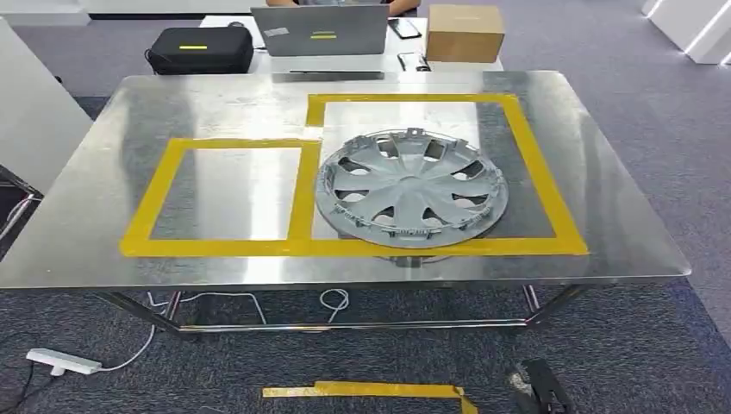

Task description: Take the parts from the cabinet and place them on the table.

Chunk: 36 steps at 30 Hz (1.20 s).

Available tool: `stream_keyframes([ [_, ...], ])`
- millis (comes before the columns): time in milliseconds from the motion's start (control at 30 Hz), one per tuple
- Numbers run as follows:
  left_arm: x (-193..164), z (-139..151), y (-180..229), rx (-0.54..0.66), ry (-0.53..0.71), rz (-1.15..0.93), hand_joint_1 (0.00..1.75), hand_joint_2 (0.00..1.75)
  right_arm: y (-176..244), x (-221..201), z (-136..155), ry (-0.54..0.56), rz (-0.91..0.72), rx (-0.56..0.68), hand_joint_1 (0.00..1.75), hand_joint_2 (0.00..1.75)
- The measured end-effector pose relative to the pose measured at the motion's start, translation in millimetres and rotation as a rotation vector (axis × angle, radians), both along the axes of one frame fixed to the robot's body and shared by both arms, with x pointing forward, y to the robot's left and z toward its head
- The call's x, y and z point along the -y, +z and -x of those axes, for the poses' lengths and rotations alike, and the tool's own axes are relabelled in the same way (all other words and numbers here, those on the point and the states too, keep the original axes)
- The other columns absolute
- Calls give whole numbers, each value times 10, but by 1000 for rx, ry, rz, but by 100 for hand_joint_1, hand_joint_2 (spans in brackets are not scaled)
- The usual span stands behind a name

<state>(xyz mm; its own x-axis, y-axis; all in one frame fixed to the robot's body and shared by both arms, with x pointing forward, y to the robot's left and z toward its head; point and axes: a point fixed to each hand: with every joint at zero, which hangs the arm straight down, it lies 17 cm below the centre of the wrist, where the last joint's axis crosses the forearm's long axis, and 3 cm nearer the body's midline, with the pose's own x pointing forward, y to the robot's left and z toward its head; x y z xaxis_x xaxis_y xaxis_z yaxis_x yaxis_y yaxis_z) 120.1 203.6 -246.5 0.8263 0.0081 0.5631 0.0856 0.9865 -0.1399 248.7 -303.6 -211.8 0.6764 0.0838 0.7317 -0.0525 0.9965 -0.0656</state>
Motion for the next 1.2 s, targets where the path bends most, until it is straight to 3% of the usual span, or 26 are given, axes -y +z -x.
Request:
stream_keyframes([
  [1200,-23,16,-7,0,-11,-8,0,0,17,45,-61,3,14,1,0,0],
])
